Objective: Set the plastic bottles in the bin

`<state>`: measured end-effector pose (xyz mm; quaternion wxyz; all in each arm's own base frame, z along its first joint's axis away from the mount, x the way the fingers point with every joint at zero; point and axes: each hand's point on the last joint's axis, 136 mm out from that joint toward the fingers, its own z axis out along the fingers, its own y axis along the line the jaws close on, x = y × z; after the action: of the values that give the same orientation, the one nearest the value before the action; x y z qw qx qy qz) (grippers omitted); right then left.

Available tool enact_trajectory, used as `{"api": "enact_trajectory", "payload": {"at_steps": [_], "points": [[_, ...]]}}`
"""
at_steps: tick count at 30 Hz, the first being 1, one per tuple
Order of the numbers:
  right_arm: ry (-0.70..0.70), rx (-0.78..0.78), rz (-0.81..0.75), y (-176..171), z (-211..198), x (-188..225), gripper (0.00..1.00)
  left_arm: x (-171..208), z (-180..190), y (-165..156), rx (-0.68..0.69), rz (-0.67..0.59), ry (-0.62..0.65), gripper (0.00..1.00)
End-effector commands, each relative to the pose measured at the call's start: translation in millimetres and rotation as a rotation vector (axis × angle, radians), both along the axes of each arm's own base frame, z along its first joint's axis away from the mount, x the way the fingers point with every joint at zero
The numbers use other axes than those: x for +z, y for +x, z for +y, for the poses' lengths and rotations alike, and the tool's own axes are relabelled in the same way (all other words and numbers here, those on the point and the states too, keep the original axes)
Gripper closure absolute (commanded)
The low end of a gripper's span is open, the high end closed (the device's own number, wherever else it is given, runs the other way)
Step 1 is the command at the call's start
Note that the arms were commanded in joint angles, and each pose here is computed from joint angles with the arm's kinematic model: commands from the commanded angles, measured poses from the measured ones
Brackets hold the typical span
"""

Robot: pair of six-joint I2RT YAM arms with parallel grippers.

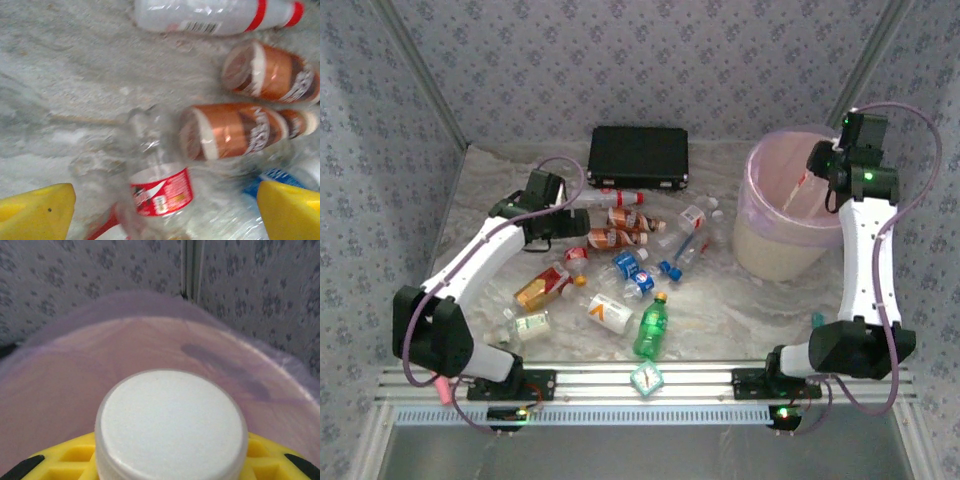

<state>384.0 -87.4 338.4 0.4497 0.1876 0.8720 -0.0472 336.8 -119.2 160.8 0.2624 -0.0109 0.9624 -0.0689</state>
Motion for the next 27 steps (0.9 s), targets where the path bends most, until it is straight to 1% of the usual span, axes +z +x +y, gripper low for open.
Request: {"api": "enact_trajectory", "payload": {"at_steps": [1,4,7,10,11,12,13,16,19,21,22,25,27], "points": [[0.017,0.025,0.056,1,2,-23,0.88,2,25,-26,-0.032,0.061,0.125,0.07],[0.035,0.018,0.123,3,1,-52,0.87,-3,34,-44,-0.009,0.117,0.140,0.07],[0.053,0.012,0.153,2,2,-74,0.86,-9,43,-63,0.026,0.161,0.148,0.07],[0.075,0.009,0.172,2,3,-90,0.80,-14,51,-81,0.051,0.190,0.153,0.06],[0.082,0.009,0.180,1,4,-95,0.75,-16,55,-86,0.062,0.198,0.159,0.04],[0.085,0.009,0.182,0,5,-96,0.68,-16,58,-91,0.074,0.205,0.163,0.02],[0.089,0.009,0.187,-1,5,-97,0.58,-17,60,-95,0.087,0.209,0.164,0.00],[0.099,0.023,0.174,-3,9,-89,0.34,-16,64,-105,0.121,0.208,0.150,0.00],[0.100,0.032,0.161,-9,11,-74,0.17,-17,64,-113,0.165,0.226,0.116,0.00],[0.100,0.035,0.150,-14,13,-64,0.11,-19,67,-121,0.225,0.252,0.102,0.00],[0.101,0.036,0.144,-16,13,-59,0.08,-22,65,-126,0.251,0.275,0.074,0.00],[0.110,0.037,0.120,-23,16,-46,0.04,-30,55,-140,0.319,0.337,-0.019,0.00],[0.123,0.046,0.106,-27,20,-42,0.03,-34,56,-145,0.330,0.351,-0.021,0.00]]}}
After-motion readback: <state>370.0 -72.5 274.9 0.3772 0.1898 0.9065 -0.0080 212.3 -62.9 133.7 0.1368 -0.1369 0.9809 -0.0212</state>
